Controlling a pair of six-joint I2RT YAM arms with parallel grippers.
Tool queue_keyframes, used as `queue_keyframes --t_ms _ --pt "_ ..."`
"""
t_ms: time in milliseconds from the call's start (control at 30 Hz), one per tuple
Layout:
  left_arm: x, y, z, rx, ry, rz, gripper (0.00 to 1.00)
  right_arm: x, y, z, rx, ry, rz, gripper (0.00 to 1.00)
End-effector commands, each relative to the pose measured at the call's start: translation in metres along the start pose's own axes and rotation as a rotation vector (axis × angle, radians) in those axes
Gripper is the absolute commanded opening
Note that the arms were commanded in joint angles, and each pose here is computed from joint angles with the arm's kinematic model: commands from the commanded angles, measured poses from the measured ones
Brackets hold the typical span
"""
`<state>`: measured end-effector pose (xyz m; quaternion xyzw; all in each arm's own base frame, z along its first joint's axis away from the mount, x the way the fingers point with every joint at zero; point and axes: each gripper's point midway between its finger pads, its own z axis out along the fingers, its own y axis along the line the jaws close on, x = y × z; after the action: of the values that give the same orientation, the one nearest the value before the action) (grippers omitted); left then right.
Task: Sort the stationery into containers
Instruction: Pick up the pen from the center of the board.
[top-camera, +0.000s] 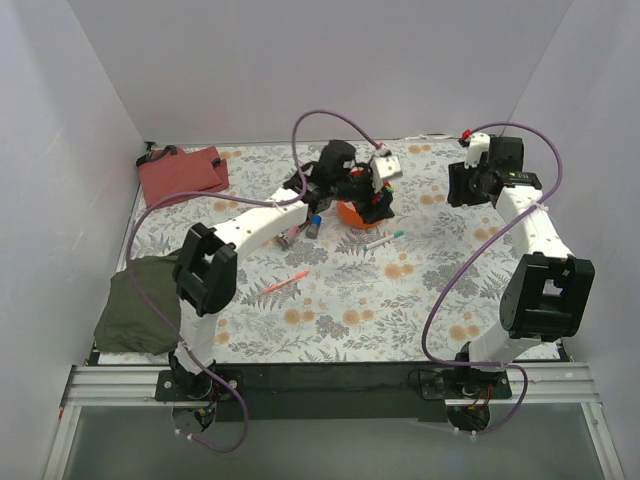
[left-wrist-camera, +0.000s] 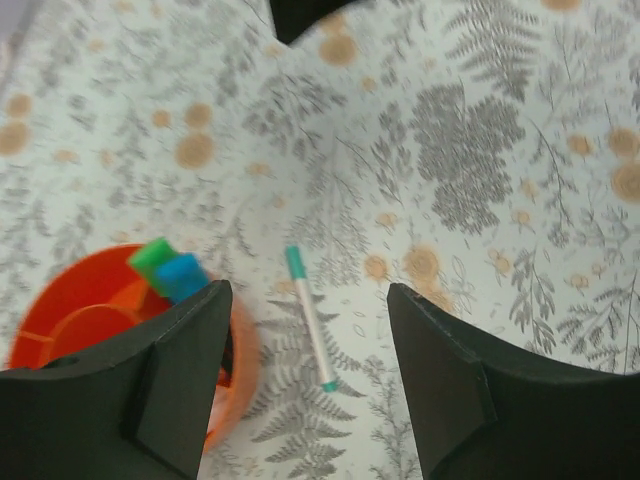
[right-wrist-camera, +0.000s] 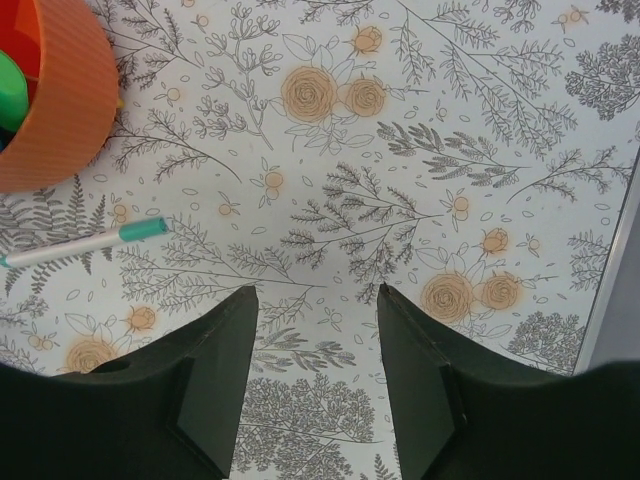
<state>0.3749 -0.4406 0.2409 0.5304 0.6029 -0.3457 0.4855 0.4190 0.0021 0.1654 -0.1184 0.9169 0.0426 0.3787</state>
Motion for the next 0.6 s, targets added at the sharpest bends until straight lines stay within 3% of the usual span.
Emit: queue_keyframes --t_ms 0,200,233,567 --pt "0.031 -0.032 0.016 0.078 0.178 0.105 0.62 -0.011 -0.004 -0.015 -0.056 -0.045 0.066 0.6" --pt "0.056 -0.03 0.052 0.104 0.213 0.098 0.59 0.003 -0.013 -0.015 -0.101 -0.024 0.089 0.57" --pt "0.045 -0.025 0.057 0.089 0.19 0.108 0.58 0.003 -0.013 -0.015 -0.114 -0.023 0.077 0.56" --pt "0.083 0.007 0.11 -0.009 0.217 0.148 0.52 0.003 -0.011 -0.016 -0.187 -0.037 0.08 0.48"
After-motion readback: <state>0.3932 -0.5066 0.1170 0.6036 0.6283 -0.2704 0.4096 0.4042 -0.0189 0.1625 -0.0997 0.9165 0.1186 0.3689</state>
